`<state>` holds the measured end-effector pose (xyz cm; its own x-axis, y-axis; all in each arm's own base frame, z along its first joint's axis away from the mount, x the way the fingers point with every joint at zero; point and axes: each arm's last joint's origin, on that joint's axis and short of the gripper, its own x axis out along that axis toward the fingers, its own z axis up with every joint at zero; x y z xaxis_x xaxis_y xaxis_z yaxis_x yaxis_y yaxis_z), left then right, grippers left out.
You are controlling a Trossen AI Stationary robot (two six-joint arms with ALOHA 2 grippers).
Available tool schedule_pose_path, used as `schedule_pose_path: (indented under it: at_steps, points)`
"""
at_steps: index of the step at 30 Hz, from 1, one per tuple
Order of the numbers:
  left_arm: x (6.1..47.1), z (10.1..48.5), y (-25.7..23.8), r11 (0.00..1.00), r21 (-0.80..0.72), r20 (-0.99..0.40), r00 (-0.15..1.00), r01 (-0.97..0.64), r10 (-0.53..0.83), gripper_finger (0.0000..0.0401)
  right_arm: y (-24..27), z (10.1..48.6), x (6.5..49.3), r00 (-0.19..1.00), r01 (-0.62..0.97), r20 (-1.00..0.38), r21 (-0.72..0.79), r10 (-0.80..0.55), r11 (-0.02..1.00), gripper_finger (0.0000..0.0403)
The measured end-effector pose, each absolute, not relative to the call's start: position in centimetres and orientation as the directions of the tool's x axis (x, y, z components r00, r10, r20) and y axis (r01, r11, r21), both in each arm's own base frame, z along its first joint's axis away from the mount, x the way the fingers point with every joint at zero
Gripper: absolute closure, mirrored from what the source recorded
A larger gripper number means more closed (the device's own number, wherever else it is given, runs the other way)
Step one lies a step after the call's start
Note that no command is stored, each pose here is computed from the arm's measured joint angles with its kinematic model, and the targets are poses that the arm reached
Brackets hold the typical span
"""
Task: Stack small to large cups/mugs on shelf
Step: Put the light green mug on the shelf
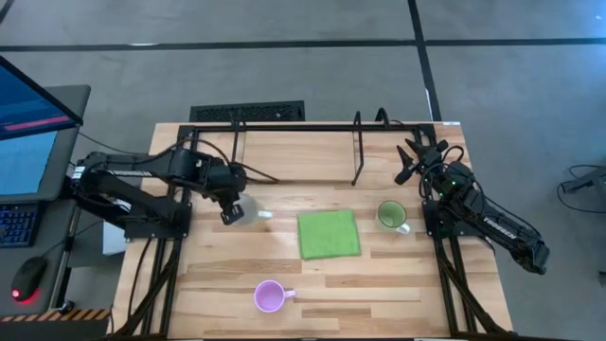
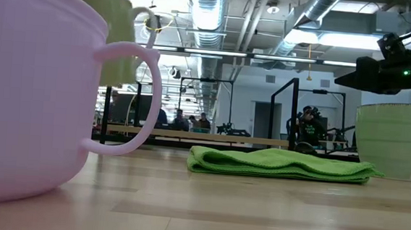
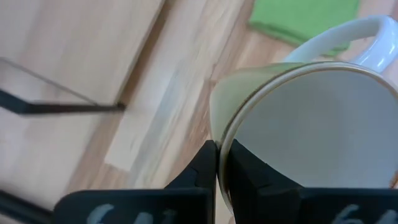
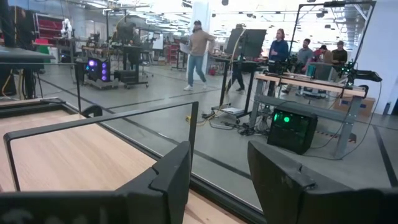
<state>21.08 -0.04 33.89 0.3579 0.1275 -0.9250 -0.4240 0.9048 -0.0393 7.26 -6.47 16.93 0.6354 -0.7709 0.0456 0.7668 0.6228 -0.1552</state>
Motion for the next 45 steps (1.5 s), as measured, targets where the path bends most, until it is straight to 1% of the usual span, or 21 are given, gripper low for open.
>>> schedule_pose_path:
  at_steps: [6, 11, 16, 21, 29, 35, 40, 45]
  points:
    - [21.1, 35.7, 1.3, 0.928, -0.007, -0.899, 0.409, -0.372, 0.157, 0.0399, -6.5, 16.9, 7.3, 0.635, 0.767, 0.046, -0.155, -0.771, 0.623, 0.0219]
    - [21.4, 36.2, 3.1, 0.947, 0.042, -0.895, 0.409, -0.319, 0.177, 0.0399, -6.5, 16.9, 7.3, 0.635, 0.767, 0.046, -0.155, -0.771, 0.623, 0.0219]
    - [22.4, 35.9, 5.2, 0.969, 0.103, -0.910, 0.373, -0.225, 0.183, 0.0399, -6.5, 16.9, 7.3, 0.635, 0.767, 0.046, -0.155, -0.771, 0.623, 0.0219]
    - [24.2, 35.6, 7.7, 0.981, 0.123, -0.928, 0.334, -0.148, 0.167, 0.0399, -6.5, 16.9, 7.3, 0.635, 0.767, 0.046, -0.155, -0.771, 0.623, 0.0219]
    - [26.9, 37.0, 11.7, 0.988, 0.140, -0.940, 0.303, -0.072, 0.155, 0.0399, -6.5, 16.9, 7.3, 0.635, 0.767, 0.046, -0.155, -0.771, 0.623, 0.0219]
    - [27.7, 38.1, 14.0, 0.985, 0.173, -0.947, 0.277, 0.010, 0.164, 0.0399, -6.5, 16.9, 7.3, 0.635, 0.767, 0.045, -0.155, -0.771, 0.623, 0.0219]
    - [27.3, 38.1, 16.0, 0.976, 0.196, -0.953, 0.252, 0.094, 0.167, 0.0399, -6.5, 16.9, 7.3, 0.635, 0.767, 0.045, -0.155, -0.771, 0.623, 0.0219]
    - [26.7, 37.8, 17.7, 0.947, 0.223, -0.956, 0.242, 0.232, 0.166, 0.0399, -6.5, 16.9, 7.3, 0.635, 0.767, 0.046, -0.155, -0.771, 0.623, 0.0219]
